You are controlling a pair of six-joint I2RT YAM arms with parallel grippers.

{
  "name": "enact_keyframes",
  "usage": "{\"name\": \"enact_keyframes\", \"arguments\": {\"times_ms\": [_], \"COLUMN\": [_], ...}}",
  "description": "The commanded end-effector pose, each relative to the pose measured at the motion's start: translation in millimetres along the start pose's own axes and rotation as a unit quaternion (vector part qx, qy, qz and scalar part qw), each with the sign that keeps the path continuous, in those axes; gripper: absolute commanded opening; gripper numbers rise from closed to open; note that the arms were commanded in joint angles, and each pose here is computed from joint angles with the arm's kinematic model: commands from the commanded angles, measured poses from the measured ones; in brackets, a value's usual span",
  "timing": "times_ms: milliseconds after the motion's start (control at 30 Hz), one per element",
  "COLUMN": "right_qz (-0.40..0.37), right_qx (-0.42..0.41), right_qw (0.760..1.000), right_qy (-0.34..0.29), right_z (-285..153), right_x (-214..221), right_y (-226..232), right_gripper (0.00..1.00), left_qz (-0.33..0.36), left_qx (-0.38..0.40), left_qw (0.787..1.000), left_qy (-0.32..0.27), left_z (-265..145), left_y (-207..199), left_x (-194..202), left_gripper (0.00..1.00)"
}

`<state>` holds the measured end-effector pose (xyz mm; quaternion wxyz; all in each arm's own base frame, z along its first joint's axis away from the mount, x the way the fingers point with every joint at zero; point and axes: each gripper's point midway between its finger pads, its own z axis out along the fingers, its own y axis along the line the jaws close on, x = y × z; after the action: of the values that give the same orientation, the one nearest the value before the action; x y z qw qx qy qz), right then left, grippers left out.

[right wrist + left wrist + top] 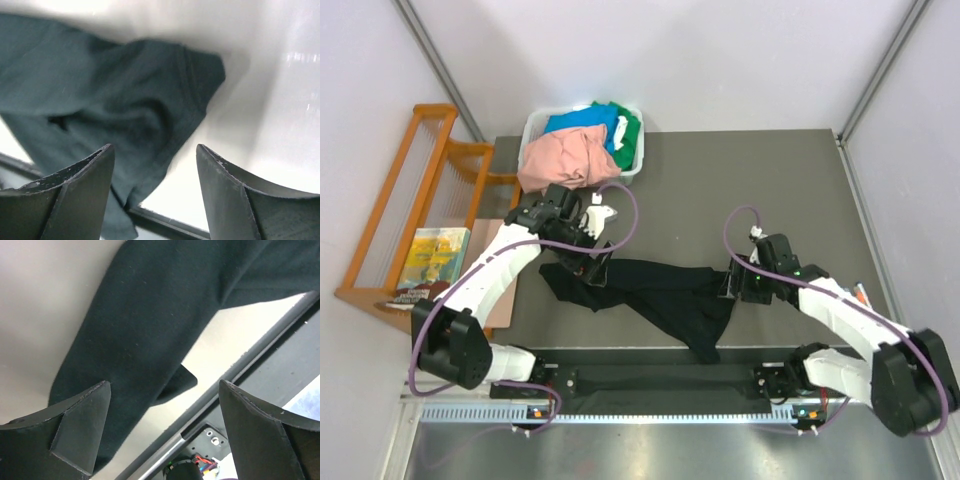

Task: Fold and stack the t-shirts
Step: Flatten the tshirt out

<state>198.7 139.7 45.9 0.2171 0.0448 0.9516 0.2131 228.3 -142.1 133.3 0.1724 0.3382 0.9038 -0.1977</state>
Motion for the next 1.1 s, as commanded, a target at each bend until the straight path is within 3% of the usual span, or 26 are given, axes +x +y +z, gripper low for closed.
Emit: {"name": "enact_keyframes", "arguments": {"times_ms": [0, 200, 300, 333, 433, 567, 600, 667, 700, 733, 933, 1067], "right_qz": [-0.044, -0.055, -0.052, -0.051, -0.052, -0.053, -0.054, -0.055, -0.056, -0.058, -0.063, -0.049], "right_qx": [-0.004, 0.002, -0.006, -0.007, -0.006, -0.007, -0.007, -0.003, -0.002, -0.006, -0.003, 0.011], "right_qw": [0.998, 0.997, 0.997, 0.997, 0.997, 0.997, 0.997, 0.996, 0.996, 0.994, 0.988, 0.987], "right_qy": [-0.053, -0.05, -0.05, -0.049, -0.047, -0.053, -0.056, -0.068, -0.076, -0.088, -0.144, -0.152], "right_z": [11.2, 23.7, 25.3, 25.0, 23.6, 16.9, 14.5, 6.7, 2.9, -3.2, -29.2, -21.7], "right_x": [-46.2, -54.9, -56.6, -56.3, -56.5, -59.9, -62.0, -70.2, -75.4, -84.8, -131.3, -158.0], "right_y": [16.3, 16.4, 20.2, 20.5, 20.9, 23.8, 24.9, 27.4, 29.8, 35.7, 54.3, 46.9], "right_gripper": [0.66, 0.63, 0.49, 0.38, 0.2, 0.06, 0.04, 0.02, 0.02, 0.02, 0.01, 0.0], "left_qz": [0.003, 0.003, 0.003, 0.002, 0.003, 0.002, 0.002, -0.001, -0.001, -0.003, 0.003, 0.012], "left_qx": [-0.019, -0.026, -0.028, -0.029, -0.033, -0.032, -0.032, -0.031, -0.034, -0.037, -0.068, -0.088], "left_qw": [1.0, 0.999, 0.999, 0.999, 0.999, 0.999, 0.999, 0.999, 0.999, 0.999, 0.997, 0.995], "left_qy": [-0.02, -0.02, -0.02, -0.02, -0.02, -0.018, -0.016, -0.015, -0.015, -0.015, -0.037, -0.047], "left_z": [1.9, 1.1, 1.3, 1.9, 2.8, 6.1, 6.7, 7.8, 7.7, 7.7, 1.8, -2.0], "left_y": [8.2, 8.4, 8.8, 9.6, 11.0, 11.7, 12.0, 12.2, 13.4, 14.2, 26.2, 36.3], "left_x": [-6.2, 0.2, 0.9, 1.1, 1.5, 4.0, 4.3, 4.4, 4.0, 3.5, -13.5, -30.0], "left_gripper": [0.93, 0.93, 0.92, 0.92, 0.87, 0.58, 0.46, 0.29, 0.1, 0.01, 0.0, 0.02]}}
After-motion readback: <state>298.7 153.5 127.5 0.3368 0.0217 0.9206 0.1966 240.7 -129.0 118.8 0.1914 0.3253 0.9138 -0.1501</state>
